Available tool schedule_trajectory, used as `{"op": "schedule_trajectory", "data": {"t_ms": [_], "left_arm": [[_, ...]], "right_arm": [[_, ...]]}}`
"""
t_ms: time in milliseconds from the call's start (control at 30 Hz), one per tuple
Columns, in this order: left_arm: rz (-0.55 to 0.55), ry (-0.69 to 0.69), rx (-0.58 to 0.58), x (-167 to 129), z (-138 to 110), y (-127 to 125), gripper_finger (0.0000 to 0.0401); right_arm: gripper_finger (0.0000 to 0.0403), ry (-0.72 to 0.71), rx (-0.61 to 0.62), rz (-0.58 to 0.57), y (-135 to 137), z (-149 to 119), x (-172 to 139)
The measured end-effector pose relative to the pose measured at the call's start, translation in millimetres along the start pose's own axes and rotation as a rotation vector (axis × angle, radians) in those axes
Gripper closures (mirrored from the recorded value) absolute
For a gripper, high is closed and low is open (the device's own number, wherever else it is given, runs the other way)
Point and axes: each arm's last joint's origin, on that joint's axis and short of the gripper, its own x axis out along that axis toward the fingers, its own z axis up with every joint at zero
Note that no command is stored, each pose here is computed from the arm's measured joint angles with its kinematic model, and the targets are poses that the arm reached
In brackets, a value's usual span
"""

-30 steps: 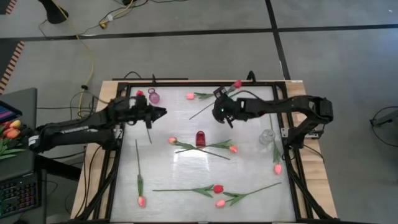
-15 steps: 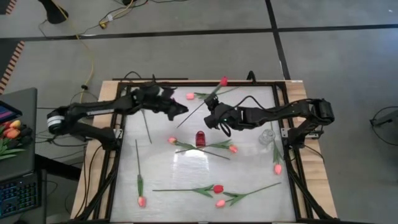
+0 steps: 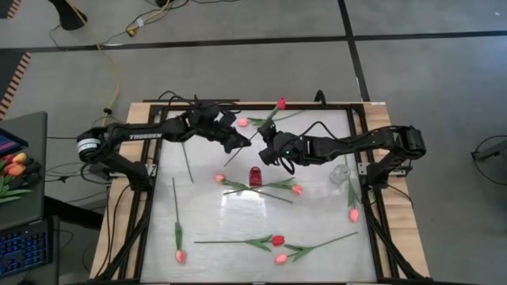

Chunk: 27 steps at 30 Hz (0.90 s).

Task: Sort flowers into vase by color
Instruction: Put the top right red tulip into the violet vase

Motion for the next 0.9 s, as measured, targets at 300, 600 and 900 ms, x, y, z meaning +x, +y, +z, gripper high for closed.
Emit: {"op": "schedule_trajectory", "data": {"t_ms": [300,600,900], "left_arm": [[-0.008,-0.012,0.002,-0.5,2.0,-0.5,0.0296],[-0.020,-0.004,0.003,-0.5,1.7,-0.9,0.0332],[-0.019,-0.001,0.014,-0.7,1.4,-0.8,0.0397]], "right_arm": [[0.0383,-0.056,-0.024,-0.023,-3.0,2.0,0.0],[0.0382,-0.117,-0.055,-0.023,-2.9,5.5,-1.7],[0.0377,-0.158,-0.062,-0.021,-2.3,9.0,-3.7]]}}
